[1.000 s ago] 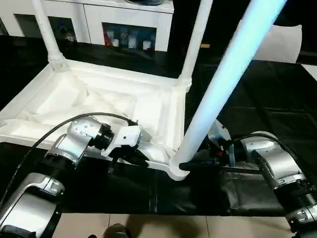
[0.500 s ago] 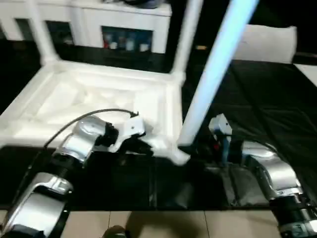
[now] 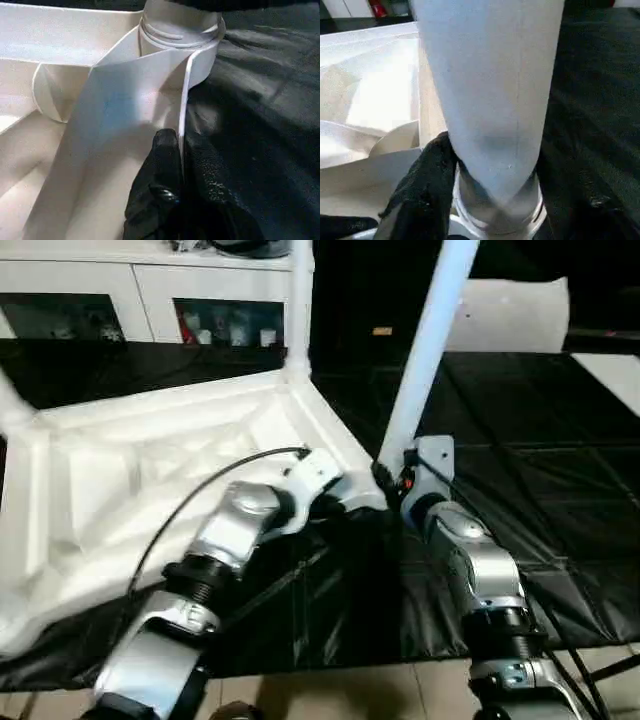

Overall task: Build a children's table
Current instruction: Rotate leg to tighten

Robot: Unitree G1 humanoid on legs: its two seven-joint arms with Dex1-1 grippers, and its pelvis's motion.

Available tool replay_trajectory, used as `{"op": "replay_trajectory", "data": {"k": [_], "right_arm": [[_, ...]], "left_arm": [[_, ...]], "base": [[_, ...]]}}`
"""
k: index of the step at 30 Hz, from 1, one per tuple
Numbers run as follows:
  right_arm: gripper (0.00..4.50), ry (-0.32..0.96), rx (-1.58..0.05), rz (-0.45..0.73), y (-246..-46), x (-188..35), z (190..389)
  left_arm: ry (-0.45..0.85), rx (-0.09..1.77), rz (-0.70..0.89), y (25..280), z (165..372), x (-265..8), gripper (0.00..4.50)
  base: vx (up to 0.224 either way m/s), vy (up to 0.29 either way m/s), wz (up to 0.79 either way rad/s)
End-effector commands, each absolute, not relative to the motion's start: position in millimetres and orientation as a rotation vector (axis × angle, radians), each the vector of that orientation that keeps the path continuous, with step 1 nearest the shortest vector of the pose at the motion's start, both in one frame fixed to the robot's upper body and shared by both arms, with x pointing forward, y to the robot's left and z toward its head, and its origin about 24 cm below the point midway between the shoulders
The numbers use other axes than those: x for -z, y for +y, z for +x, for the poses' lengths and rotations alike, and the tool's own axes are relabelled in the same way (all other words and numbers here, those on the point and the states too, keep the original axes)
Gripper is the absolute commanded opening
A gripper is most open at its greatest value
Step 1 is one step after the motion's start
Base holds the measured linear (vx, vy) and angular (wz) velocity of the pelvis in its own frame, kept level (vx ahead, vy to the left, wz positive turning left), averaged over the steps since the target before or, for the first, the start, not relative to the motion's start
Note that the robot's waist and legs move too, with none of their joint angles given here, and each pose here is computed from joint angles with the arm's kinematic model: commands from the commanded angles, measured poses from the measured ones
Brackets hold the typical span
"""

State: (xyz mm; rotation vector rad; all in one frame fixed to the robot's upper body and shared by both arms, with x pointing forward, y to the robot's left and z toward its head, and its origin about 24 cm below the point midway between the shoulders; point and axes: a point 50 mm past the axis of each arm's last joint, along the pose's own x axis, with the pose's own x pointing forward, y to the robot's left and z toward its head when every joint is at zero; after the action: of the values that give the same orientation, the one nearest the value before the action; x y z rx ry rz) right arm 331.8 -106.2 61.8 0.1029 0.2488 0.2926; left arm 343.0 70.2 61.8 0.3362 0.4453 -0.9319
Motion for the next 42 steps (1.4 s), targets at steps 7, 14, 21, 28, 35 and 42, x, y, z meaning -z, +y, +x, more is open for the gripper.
{"op": "replay_trajectory", "data": {"k": [7, 14, 21, 28, 35, 42], "right_arm": [[3.32, 0.227, -0.601, 0.140, -67.2, -60, 306.0], [3.91, 0.177, -0.696, 0.034, -117.2, -69, 301.3], [4.45, 0.188, -0.967, -0.143, -156.0, -90, 287.2], [4.49, 0.293, -1.196, -0.256, -178.3, -100, 270.3], [4.49, 0.291, -1.217, -0.273, -179.5, -98, 280.0], [3.84, 0.295, -1.347, -0.201, -165.0, -90, 281.3]], "left_arm": [[0.286, 0.985, 0.299, 55, 340, -81, 0.00], [0.290, 1.098, 0.382, 85, 332, -73, 0.00], [0.319, 1.264, 0.464, 114, 324, -70, 0.00], [0.366, 1.434, 0.545, 135, 319, -70, 0.00], [0.406, 1.641, 0.566, 142, 309, -76, 0.00], [0.411, 1.712, 0.617, 140, 308, -76, 0.00]], "base": [[0.000, 0.000, 0.00], [0.000, 0.000, 0.00], [0.000, 0.000, 0.00], [0.000, 0.000, 0.00], [0.000, 0.000, 0.00], [0.000, 0.000, 0.00]]}}
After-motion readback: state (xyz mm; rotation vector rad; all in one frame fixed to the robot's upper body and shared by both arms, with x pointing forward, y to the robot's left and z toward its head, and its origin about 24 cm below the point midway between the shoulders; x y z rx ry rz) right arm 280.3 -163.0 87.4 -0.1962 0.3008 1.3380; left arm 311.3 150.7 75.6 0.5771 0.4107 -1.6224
